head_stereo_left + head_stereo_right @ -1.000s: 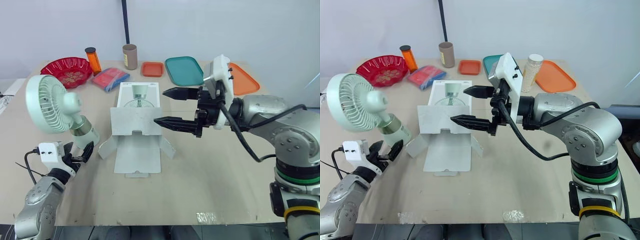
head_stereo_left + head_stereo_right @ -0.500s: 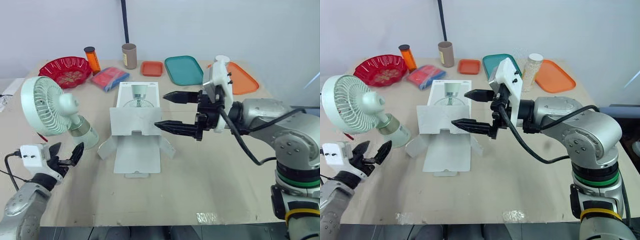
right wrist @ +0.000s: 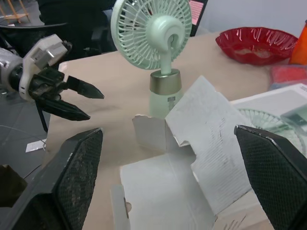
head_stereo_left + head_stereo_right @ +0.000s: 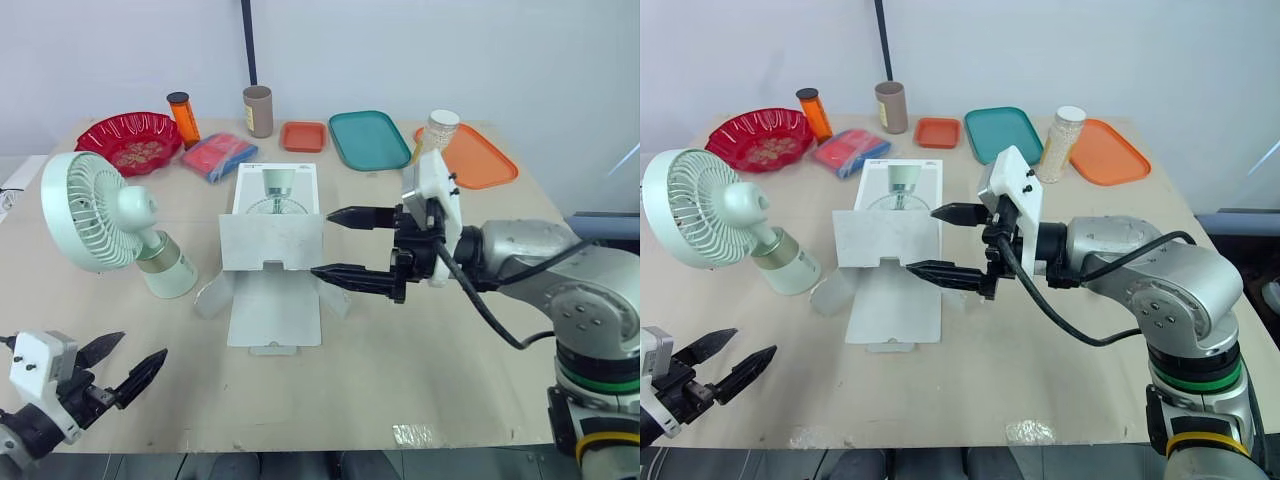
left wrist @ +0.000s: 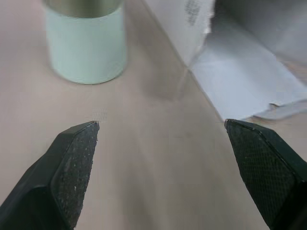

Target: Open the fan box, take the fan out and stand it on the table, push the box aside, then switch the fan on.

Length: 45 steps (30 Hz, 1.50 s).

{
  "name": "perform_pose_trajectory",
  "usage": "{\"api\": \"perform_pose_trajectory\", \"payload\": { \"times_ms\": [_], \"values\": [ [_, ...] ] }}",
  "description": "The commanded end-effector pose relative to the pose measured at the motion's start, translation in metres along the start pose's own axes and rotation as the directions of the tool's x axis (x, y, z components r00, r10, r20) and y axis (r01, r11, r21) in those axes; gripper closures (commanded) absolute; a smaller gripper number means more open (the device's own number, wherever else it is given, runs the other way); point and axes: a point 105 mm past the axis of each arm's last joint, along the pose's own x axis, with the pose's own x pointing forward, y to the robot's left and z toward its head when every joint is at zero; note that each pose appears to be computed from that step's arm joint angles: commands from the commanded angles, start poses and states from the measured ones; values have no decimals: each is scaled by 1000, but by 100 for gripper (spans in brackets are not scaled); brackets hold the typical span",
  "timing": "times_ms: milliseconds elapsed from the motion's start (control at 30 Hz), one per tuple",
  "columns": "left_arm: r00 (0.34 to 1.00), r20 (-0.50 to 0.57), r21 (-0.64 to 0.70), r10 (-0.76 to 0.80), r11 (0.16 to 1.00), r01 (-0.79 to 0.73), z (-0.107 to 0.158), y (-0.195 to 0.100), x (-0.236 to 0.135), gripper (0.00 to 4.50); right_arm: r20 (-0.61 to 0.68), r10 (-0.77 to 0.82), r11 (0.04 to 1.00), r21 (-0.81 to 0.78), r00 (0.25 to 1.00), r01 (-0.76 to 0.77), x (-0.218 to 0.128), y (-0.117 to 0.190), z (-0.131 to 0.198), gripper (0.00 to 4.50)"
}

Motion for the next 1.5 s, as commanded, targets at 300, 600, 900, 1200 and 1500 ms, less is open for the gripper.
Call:
{"api": "perform_pose_trajectory", "payload": {
  "times_ms": [300, 600, 900, 1200, 1500],
  "values": [
    [938, 44, 270, -345, 908, 321, 42, -32, 13, 3, -108, -186, 982, 20, 976, 190, -6, 1, -28, 0],
    [917, 147, 300, -370, 900, 315, 48, -48, 28, 3, -180, -325, 945, -31, 928, 325, 13, -7, -51, 0],
    [895, 193, 329, -402, 886, 327, 63, -48, 35, 3, -210, -395, 918, -104, 894, 382, 35, -24, -60, 0],
    [873, 200, 357, -445, 863, 358, 75, -64, 48, 3, -239, -441, 898, -115, 865, 425, 46, -35, -72, 0],
    [859, 232, 352, -456, 863, 363, 88, -84, 70, 3, -243, -513, 858, -179, 823, 482, 56, -56, -78, 0]
  ]
}}
